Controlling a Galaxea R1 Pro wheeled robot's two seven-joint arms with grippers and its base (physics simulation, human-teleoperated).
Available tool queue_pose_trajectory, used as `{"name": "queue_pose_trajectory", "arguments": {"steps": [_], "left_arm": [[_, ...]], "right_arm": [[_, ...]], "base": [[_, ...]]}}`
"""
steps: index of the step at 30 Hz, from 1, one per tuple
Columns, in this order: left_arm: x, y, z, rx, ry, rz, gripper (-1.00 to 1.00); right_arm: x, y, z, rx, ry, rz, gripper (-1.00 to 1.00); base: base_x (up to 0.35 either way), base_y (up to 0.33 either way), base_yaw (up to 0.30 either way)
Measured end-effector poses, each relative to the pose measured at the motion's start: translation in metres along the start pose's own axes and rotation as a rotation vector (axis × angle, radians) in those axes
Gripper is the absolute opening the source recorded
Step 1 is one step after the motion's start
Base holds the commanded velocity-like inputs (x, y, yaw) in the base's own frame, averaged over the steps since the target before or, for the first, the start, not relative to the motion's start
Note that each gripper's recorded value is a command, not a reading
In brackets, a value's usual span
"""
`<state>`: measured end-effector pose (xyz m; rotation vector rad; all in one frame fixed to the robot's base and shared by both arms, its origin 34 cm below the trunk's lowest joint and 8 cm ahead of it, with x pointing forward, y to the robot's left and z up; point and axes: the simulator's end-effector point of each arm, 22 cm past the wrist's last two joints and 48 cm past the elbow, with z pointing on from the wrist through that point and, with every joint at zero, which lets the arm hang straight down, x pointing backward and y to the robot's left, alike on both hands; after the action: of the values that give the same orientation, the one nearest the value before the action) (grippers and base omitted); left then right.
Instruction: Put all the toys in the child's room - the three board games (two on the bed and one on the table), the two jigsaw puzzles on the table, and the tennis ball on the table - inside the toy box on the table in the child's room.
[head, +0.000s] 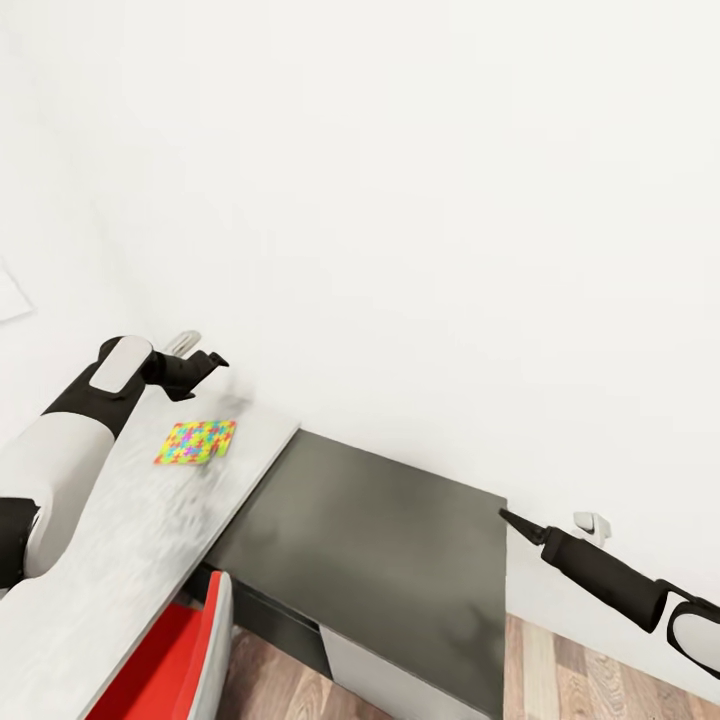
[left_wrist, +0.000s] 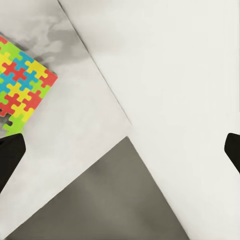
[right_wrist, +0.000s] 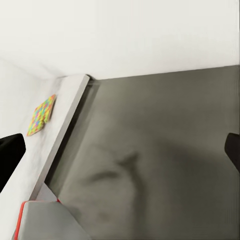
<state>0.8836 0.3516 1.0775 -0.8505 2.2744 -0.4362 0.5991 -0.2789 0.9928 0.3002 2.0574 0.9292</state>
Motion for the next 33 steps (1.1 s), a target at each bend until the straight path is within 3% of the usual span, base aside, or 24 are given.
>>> {"name": "queue_pose_trajectory", "arguments": {"steps": [14,19,23,33], "left_arm": [[-0.005,0.012,-0.001,-0.009,-0.005,-0.017,1.00],[0.018,0.025,0.012,-0.024,0.032,-0.027,1.00],[0.029,0.035,0.017,-0.038,0.048,-0.028,1.00],[0.029,0.035,0.017,-0.038,0.048,-0.029,1.00]], "right_arm": [[0.002,0.000,0.000,-0.004,0.004,-0.005,1.00],[-0.017,-0.013,-0.001,0.028,-0.011,-0.051,1.00],[-0.018,-0.017,-0.002,0.037,-0.013,-0.054,1.00],[-0.018,-0.017,-0.002,0.037,-0.013,-0.054,1.00]], "base": [[0.000,0.000,-0.039],[0.000,0.000,0.000],[0.000,0.000,0.000],[0.000,0.000,0.000]]}}
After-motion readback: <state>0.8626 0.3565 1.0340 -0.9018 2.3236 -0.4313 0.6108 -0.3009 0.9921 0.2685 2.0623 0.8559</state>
